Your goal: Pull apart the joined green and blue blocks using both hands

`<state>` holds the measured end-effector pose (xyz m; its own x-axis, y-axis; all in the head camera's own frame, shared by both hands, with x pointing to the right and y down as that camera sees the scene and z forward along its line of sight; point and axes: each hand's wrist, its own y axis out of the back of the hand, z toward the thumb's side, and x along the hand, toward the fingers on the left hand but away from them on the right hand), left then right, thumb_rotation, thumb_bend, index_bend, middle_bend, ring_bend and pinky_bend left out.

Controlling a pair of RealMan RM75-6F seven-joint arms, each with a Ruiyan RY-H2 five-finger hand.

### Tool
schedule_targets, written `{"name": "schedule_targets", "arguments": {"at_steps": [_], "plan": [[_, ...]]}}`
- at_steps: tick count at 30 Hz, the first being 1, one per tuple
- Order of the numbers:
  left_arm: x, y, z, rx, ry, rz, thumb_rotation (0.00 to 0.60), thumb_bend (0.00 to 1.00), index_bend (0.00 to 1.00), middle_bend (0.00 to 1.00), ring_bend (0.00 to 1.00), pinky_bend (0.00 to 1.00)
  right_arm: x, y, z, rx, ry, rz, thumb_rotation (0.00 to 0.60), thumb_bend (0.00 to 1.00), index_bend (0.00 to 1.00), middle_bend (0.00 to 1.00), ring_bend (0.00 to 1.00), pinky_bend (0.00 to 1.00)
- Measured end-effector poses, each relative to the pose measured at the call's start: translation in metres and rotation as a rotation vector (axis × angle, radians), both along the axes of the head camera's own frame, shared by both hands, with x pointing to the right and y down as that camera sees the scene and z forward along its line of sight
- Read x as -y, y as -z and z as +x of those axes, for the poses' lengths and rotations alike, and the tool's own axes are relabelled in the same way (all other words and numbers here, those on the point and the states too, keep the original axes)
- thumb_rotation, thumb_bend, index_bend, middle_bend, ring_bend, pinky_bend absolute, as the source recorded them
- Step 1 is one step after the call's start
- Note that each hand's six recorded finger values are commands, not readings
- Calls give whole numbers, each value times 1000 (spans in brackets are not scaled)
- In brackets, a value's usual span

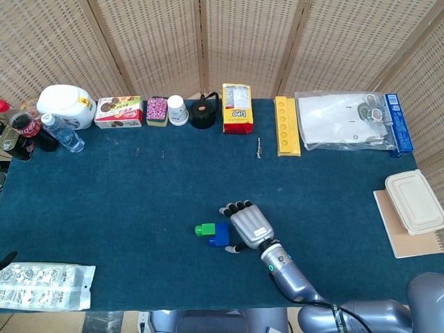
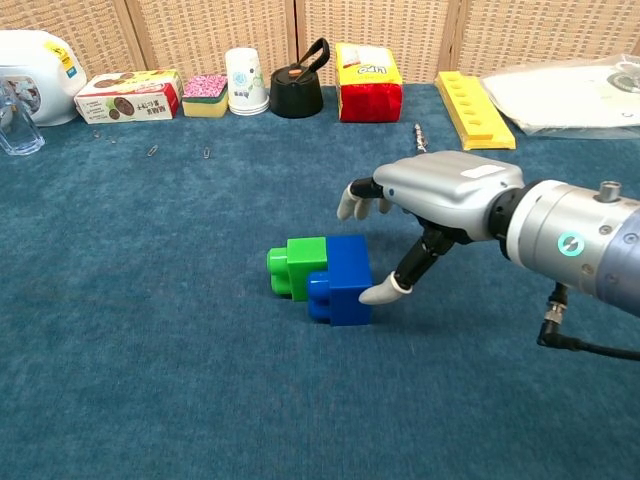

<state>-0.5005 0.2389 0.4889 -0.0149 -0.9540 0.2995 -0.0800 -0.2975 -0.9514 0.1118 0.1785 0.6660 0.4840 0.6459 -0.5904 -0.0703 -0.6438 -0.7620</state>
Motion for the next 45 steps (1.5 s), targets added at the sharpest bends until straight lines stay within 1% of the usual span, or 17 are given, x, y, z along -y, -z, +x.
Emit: {"name": "schedule_targets", "arguments": {"at_steps": [8,13,18,24,30,35,38,45], "plan": [[0,1,-1,3,1,2,600,135,145,140,38,183,8,-5,-2,3,-21,1,372,94,206,245,261,276],[0,1,-1,5,1,1,600,135,146,140,39,183,7,-7,-1,-8,-11,-11,373,117,288,266,270,276],[1,1,0,5,-5,1,600,134,146,140,38,183,2,-9,-1,-16,-3,-31,376,122,317,273,271,276],[1,2,-2,8,-3,4,600,134,145,140,39,183,4,-10,-5,-4,-13,-31,372,124,381,306,298,290],[0,2,-2,8,-2,3,600,135,146,140,39,183,4,-10,-9,4,-19,-34,376,132,416,346,340,314],[-1,4,-4,13,-1,6,600,135,146,140,39,183,4,-13,-13,6,-19,-44,371,133,418,358,352,321],[-2,5,-4,13,1,8,600,135,146,140,39,183,4,-13,-16,12,-23,-47,372,149,428,375,383,340],[-1,6,-4,15,1,10,600,135,146,140,39,183,8,-13,-19,39,-48,-49,373,208,533,485,547,469]]}}
